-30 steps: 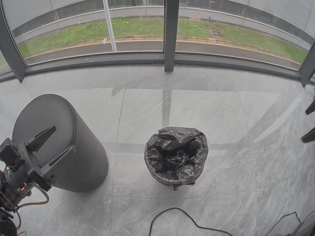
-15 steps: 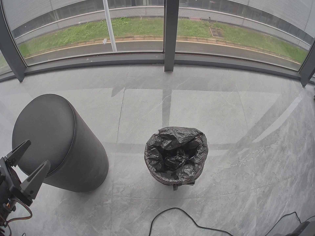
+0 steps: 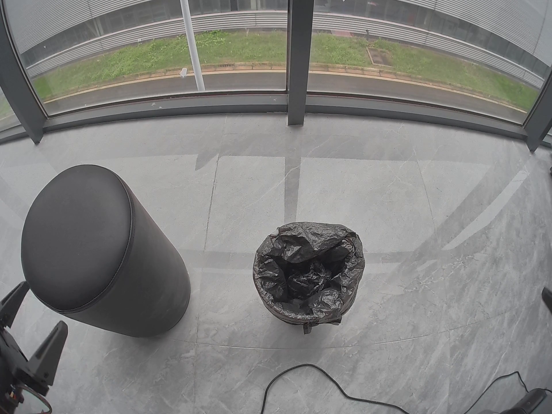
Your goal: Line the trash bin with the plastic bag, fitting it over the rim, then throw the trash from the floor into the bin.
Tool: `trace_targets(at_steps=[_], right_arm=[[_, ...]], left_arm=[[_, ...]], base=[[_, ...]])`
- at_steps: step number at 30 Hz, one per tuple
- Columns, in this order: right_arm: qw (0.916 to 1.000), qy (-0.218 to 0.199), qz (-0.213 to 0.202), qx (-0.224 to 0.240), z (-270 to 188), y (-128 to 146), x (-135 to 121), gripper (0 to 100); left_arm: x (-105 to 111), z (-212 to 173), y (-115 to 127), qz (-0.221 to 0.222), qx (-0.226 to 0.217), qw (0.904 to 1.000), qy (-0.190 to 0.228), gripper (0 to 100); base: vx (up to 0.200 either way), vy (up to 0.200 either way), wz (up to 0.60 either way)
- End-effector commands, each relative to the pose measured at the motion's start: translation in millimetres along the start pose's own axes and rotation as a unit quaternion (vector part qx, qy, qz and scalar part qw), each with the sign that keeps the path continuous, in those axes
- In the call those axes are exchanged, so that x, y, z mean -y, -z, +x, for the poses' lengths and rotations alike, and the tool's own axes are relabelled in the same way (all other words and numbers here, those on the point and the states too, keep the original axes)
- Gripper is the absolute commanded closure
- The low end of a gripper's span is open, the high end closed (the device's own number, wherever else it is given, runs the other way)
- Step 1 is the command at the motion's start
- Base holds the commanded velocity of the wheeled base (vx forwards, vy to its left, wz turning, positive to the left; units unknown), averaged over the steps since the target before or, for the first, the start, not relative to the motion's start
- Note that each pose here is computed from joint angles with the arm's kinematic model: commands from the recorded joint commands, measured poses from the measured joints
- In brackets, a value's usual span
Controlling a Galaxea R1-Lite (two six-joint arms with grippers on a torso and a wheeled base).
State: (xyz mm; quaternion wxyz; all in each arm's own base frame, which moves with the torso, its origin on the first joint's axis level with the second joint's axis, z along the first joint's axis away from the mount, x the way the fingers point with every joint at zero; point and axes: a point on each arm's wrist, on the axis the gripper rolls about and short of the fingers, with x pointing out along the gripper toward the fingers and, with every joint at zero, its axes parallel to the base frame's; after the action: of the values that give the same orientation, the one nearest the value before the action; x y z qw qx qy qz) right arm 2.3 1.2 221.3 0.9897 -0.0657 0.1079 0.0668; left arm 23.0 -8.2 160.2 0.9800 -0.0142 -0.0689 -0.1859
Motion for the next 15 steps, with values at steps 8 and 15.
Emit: trace_targets(at_steps=[8,15], right_arm=[[0.9896,0.077,0.064,0.103,8,147,-19,0],[0.9897,0.077,0.063,0.103,8,147,-19,0]], left_arm=[[12,-46,69,0.056,-0.083,0.9905,-0.094,0],[3,-50,68,0.036,-0.082,0.9475,-0.307,0]], base=[[0.000,0.000,0.00],[0.000,0.000,0.00]])
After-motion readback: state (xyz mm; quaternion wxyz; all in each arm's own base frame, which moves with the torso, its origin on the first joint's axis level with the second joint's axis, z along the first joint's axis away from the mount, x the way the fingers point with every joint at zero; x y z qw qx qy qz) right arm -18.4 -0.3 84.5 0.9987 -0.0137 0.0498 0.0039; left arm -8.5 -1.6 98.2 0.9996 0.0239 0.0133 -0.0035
